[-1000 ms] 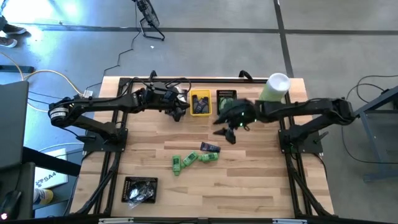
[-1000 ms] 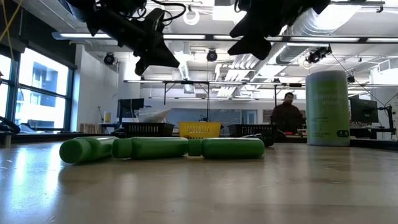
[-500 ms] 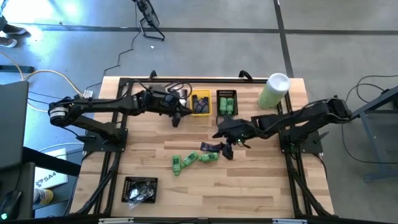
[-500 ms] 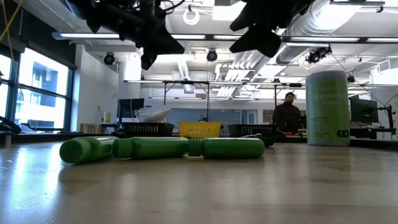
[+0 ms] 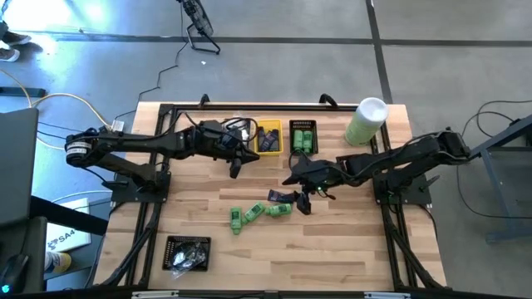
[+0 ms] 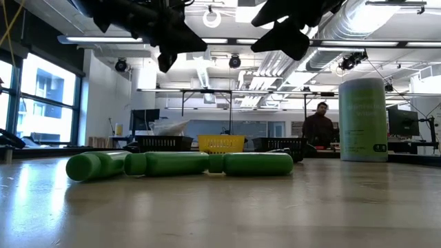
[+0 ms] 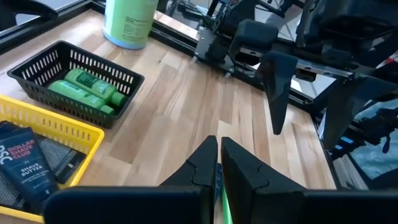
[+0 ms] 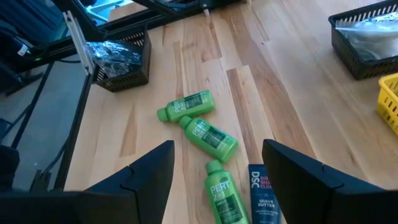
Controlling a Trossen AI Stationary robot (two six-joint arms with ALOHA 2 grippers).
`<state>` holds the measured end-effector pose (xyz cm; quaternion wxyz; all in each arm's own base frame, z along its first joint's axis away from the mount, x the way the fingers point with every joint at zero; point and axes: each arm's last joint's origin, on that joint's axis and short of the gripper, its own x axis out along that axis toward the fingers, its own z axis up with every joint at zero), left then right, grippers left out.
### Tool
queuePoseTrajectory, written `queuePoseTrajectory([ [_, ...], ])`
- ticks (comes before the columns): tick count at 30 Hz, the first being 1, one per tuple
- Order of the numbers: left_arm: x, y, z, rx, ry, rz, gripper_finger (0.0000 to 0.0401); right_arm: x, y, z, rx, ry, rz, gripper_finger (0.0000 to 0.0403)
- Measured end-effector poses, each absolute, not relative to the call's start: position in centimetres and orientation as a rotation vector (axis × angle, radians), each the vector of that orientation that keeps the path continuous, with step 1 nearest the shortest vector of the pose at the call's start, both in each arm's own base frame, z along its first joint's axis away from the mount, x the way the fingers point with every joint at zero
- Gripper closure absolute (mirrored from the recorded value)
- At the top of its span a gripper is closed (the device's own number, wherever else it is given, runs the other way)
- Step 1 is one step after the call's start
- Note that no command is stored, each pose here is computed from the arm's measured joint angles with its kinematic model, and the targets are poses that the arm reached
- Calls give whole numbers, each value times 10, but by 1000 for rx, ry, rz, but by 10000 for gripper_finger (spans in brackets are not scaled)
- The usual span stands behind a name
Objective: Pick & Place Travel size toiletries
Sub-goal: Put the green shampoo bottle into the top right black bin
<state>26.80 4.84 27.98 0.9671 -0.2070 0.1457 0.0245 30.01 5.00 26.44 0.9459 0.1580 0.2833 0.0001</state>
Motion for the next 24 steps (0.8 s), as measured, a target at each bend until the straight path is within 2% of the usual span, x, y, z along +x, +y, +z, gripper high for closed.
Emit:
queuePoseTrajectory([
  [13,267,51,276,-471,317,132,382,300,50,264,319,578,5,167],
  [19,261,32,293,-288,238,74,382,300,51,265,320,574,7,167],
  [24,231,16,317,-150,193,122,382,303,60,268,302,519,54,167],
])
